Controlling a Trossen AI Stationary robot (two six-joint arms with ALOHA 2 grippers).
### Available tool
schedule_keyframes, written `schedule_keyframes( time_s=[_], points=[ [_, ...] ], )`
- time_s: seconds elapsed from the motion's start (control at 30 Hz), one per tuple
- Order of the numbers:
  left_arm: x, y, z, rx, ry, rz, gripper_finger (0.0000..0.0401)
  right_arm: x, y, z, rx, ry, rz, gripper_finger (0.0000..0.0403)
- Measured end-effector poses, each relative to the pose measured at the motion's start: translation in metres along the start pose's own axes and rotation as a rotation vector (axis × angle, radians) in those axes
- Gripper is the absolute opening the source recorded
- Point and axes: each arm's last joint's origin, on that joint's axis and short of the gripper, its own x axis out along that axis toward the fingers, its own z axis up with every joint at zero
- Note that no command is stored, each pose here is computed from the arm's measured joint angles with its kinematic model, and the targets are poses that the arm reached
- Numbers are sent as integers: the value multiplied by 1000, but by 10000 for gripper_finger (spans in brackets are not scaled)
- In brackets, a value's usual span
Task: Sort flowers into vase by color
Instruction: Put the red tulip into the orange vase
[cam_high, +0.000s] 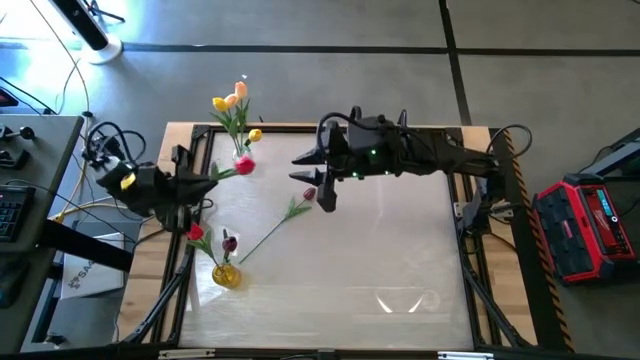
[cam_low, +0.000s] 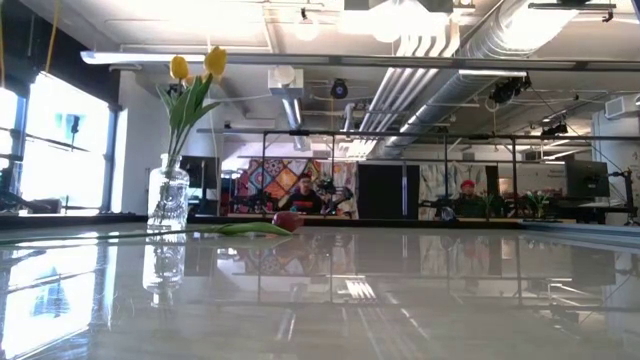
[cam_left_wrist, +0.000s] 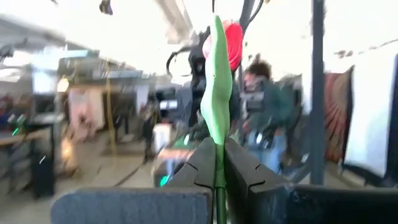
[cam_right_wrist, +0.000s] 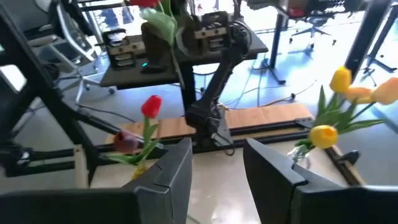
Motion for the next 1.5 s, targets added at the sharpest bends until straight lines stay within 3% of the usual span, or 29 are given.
schedule_keyframes(
  time_s=[0.47,0.83,1.07,1.33,1.5],
  points=[
    [-28,-5,-73,-84,-378,-102,0,0,3,-9,76,89,-3,134],
    [-50,-3,-122,-216,-491,-219,0,-1,3,-10,92,95,-4,134],
    [-53,-6,-128,-300,-513,-328,0,0,3,-10,107,95,-7,134],
    [-55,-14,-128,-400,-560,-601,0,0,2,-11,145,104,-11,134],
    [-57,-15,-123,-405,-630,-683,0,0,2,-11,162,105,-12,134]
  ],
)
